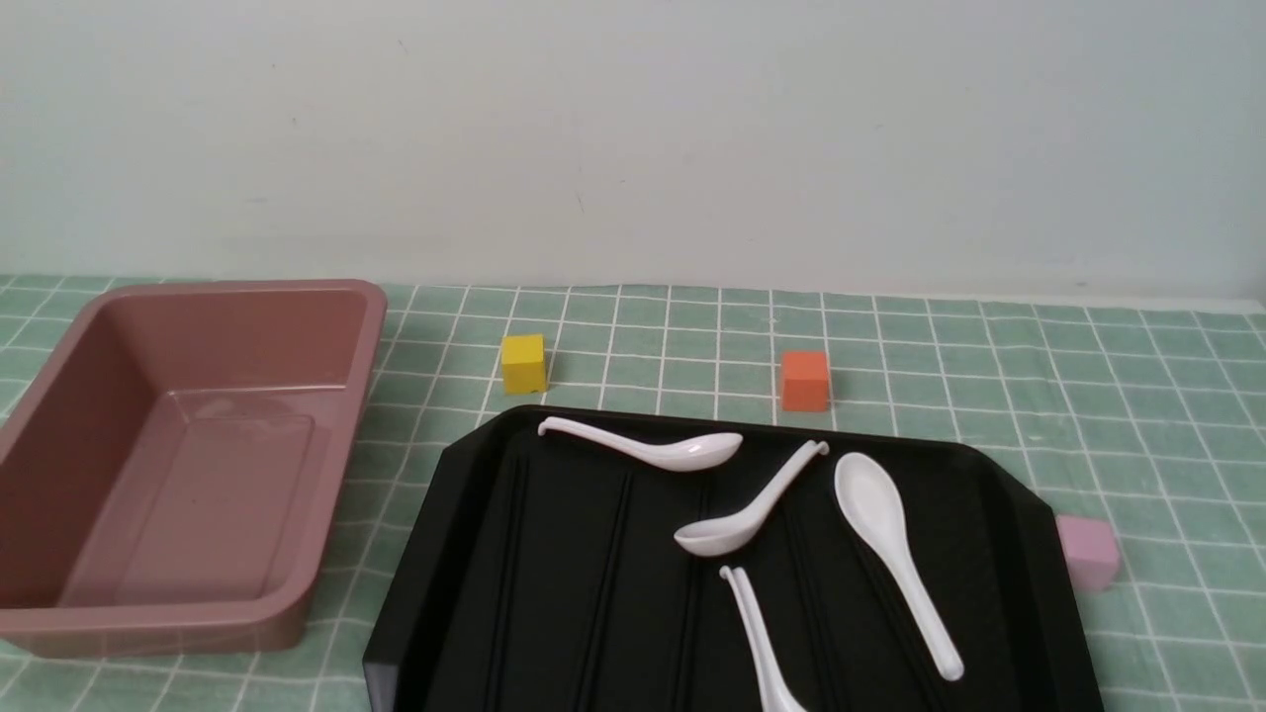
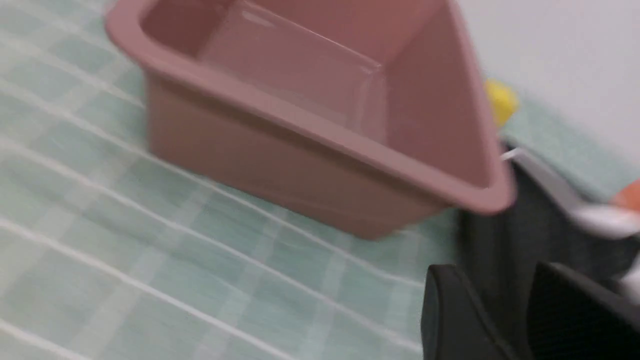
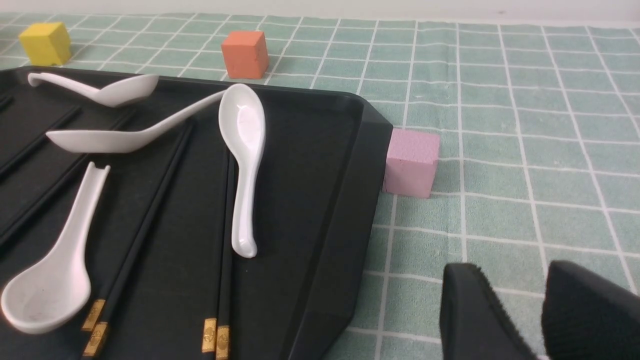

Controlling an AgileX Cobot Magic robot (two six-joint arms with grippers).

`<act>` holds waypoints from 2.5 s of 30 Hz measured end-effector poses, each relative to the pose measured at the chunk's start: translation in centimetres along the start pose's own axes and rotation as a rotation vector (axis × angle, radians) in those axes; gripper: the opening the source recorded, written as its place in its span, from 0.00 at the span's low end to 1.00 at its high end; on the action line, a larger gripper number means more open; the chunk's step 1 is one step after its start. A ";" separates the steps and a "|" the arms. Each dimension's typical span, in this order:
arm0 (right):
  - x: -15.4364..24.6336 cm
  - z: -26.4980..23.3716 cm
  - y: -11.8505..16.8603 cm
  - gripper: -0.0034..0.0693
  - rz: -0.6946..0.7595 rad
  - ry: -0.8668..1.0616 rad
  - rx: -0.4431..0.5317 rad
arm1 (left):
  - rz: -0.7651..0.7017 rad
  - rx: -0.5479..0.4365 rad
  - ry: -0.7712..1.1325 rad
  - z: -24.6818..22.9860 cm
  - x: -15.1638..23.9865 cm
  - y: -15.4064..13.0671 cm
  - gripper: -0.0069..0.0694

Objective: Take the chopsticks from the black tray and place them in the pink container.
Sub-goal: 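Reach over to the black tray and grasp a pair of chopsticks with the left gripper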

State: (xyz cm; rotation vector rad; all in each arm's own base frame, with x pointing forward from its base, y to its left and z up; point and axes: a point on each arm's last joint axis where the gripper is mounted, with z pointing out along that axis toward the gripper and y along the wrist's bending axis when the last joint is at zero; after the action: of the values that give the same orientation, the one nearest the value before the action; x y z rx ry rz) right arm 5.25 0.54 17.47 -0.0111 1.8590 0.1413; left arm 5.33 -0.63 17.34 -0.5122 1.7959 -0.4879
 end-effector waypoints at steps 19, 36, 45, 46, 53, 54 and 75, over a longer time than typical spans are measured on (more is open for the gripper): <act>0.0 0.0 0.0 0.38 0.000 0.000 0.000 | -1.008 0.377 -0.092 -1.9 -4.2 -3.9 0.31; 0.0 0.0 0.0 0.38 0.000 0.000 0.000 | -0.114 -0.138 1.074 8.0 -6.3 -8.4 0.07; 0.0 0.0 0.0 0.38 0.000 0.000 0.000 | -0.037 -0.128 1.154 13.6 -6.3 -11.5 0.07; 0.0 0.0 0.0 0.38 0.000 0.000 0.000 | -0.019 -0.125 1.153 13.7 -6.1 -12.2 0.07; 0.0 0.0 0.0 0.38 0.000 0.000 0.000 | 0.267 -0.239 1.157 16.4 -1.6 -17.5 0.13; 0.0 0.0 0.0 0.38 0.000 0.000 0.000 | 0.285 -0.256 1.146 16.7 -1.4 -17.6 0.14; 0.0 0.0 0.0 0.38 0.000 0.000 0.000 | 0.426 -0.392 1.106 24.5 5.9 -15.5 0.44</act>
State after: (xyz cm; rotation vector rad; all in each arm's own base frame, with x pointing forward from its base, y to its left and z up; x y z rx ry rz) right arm 5.25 0.54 17.47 -0.0110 1.8590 0.1415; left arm 28.92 -18.41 15.02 -0.0635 3.0051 -0.0833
